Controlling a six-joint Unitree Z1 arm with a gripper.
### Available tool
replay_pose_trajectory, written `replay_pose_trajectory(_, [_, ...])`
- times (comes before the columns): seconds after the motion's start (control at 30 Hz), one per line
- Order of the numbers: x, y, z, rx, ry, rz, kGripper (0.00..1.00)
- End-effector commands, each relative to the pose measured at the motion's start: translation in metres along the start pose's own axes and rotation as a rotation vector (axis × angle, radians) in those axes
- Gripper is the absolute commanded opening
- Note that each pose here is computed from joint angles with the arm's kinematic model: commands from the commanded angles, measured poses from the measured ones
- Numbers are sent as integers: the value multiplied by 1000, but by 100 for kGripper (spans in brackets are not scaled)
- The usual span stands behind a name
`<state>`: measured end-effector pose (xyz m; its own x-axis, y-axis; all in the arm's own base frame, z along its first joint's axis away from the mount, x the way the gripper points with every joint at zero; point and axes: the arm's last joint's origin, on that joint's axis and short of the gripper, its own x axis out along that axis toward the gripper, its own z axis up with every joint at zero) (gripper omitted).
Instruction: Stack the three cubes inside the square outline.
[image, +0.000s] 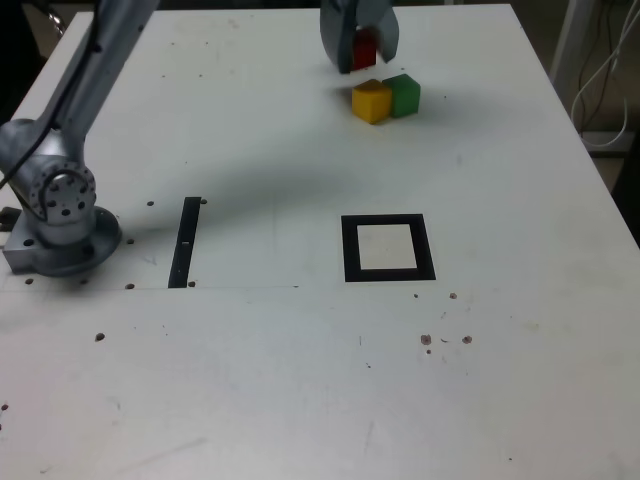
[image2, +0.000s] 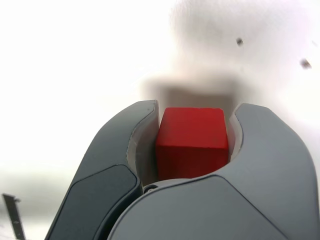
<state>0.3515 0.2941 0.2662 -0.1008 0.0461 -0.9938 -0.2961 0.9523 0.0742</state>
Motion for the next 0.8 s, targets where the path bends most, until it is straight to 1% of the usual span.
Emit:
replay_pose_trajectory(0.0, [-15,-13,-6,25,-16,16,40])
replay_pose_trajectory(0.07, [-24,-26,-11,53,-17,24,40])
replay_pose_trajectory(0.17, [-33,-55,-14,118,-7,31,40])
replay_pose_trajectory(0.27, [-40,-93,-15,204,2,39,40])
replay_pose_trajectory(0.33, [-43,-126,-17,268,8,42,40])
replay_pose_trajectory(0.53, [-40,-204,-30,396,44,46,40])
replay_pose_trajectory(0.67, [-36,-244,-40,486,55,48,40])
replay_pose_trajectory(0.77, [-28,-260,-48,523,49,26,40])
